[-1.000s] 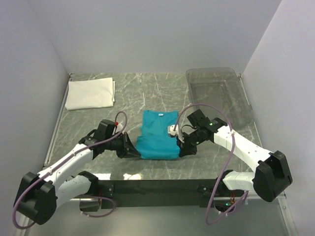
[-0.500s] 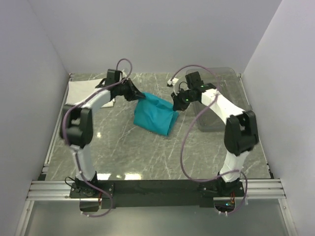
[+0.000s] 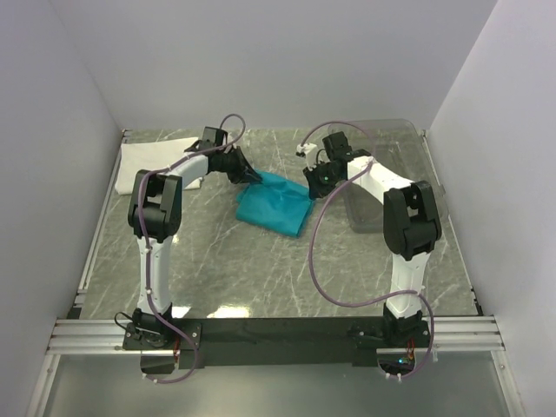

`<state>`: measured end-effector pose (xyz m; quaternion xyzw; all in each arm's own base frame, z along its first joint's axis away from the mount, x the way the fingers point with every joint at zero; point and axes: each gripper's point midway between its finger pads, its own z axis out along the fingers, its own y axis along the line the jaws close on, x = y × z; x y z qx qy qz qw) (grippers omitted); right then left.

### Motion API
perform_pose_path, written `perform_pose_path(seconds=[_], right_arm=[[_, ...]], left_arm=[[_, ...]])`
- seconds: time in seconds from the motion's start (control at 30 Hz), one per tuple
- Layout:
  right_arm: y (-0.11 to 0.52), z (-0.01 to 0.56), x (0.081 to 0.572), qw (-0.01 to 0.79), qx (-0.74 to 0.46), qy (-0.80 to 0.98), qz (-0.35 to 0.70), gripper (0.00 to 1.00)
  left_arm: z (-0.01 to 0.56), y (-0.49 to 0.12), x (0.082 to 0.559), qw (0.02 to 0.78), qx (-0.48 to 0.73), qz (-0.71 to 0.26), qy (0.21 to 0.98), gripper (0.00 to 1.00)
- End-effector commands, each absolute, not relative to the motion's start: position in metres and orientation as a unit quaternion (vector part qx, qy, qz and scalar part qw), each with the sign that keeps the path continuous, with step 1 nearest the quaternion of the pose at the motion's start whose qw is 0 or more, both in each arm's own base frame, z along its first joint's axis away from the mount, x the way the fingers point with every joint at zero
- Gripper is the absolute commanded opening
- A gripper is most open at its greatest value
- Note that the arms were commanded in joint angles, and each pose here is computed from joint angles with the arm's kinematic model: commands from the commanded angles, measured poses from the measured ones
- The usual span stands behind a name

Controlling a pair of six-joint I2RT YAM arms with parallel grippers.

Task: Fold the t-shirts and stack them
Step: Fold the tshirt

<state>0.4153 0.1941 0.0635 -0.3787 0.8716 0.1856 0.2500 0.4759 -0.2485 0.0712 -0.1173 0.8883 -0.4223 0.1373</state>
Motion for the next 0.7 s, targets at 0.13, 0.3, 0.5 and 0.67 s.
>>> perform_pose_path(seconds=[0.13, 0.3, 0.5, 0.67], right_arm=[[0.188, 0.087, 0.438, 0.298, -0.312, 0.888, 0.156, 0.32], [0.179, 0.127, 0.455, 0.356, -0.275, 0.885, 0.122, 0.53], [0.186, 0.173, 0.438, 0.385, -0.304, 0.858, 0.153, 0.56], [0.255, 0.147, 0.338, 0.238, -0.451, 0.776, 0.372, 0.3]], left_arm=[[0.092, -0.248, 0.49, 0.176, -0.098, -0.411, 0.889, 0.16], [0.143, -0.22, 0.507, 0.282, -0.106, -0.339, 0.891, 0.54], [0.202, -0.185, 0.484, 0.371, -0.093, -0.277, 0.881, 0.57], [0.174, -0.222, 0.422, 0.273, -0.024, -0.376, 0.885, 0.38]])
